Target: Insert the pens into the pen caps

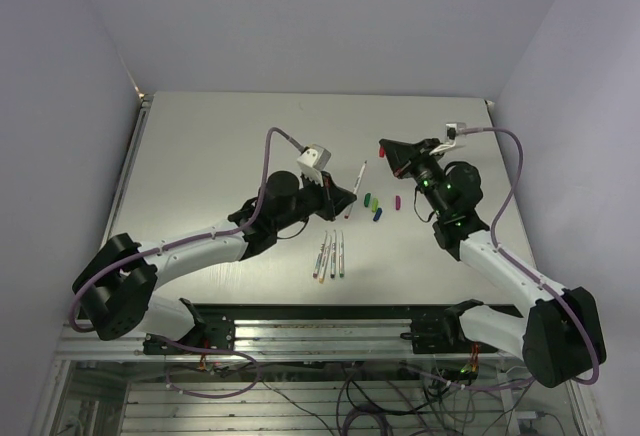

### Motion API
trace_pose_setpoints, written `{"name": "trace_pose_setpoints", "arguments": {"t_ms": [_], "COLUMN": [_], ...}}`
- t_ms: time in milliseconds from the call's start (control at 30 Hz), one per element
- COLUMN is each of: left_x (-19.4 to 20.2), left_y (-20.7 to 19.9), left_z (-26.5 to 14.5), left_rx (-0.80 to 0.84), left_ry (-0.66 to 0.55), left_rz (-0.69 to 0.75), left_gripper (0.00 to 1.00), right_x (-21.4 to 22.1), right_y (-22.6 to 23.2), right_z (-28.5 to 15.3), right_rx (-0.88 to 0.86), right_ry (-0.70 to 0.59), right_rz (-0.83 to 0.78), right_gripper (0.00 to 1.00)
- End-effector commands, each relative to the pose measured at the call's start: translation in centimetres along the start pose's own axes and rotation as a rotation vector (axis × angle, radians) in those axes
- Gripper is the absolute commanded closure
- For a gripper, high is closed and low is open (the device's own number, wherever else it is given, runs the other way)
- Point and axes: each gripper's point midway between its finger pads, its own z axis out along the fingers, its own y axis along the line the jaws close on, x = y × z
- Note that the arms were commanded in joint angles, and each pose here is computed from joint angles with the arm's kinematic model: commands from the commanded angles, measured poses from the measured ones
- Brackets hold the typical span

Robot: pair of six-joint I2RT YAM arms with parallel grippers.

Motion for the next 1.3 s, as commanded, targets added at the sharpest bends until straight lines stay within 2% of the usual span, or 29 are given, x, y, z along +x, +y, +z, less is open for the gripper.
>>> {"name": "trace_pose_setpoints", "arguments": {"t_ms": [0,433,1267], "left_x": [-1.6,-2.2,-2.7], "left_y": [-2.2,-2.5,-2.6], "left_z": [0.0,0.0,0.5], "left_rx": [0.104,0.104,0.112], "left_ry": [-0.045,-0.063,-0.088], "left_rz": [-0.031,-0.04,-0.048], "left_gripper": [0.93,0.93,0.93], "right_x": [-2.4,-2.2,-0.4], "right_y": [2.2,4.0,4.8], "right_z": [0.0,0.0,0.0], "right_rx": [-0.103,-0.205,-0.25], "right_ry": [-0.109,-0.105,-0.072], "right_rz": [0.02,0.077,0.144], "right_gripper": [1.0,1.0,1.0]}}
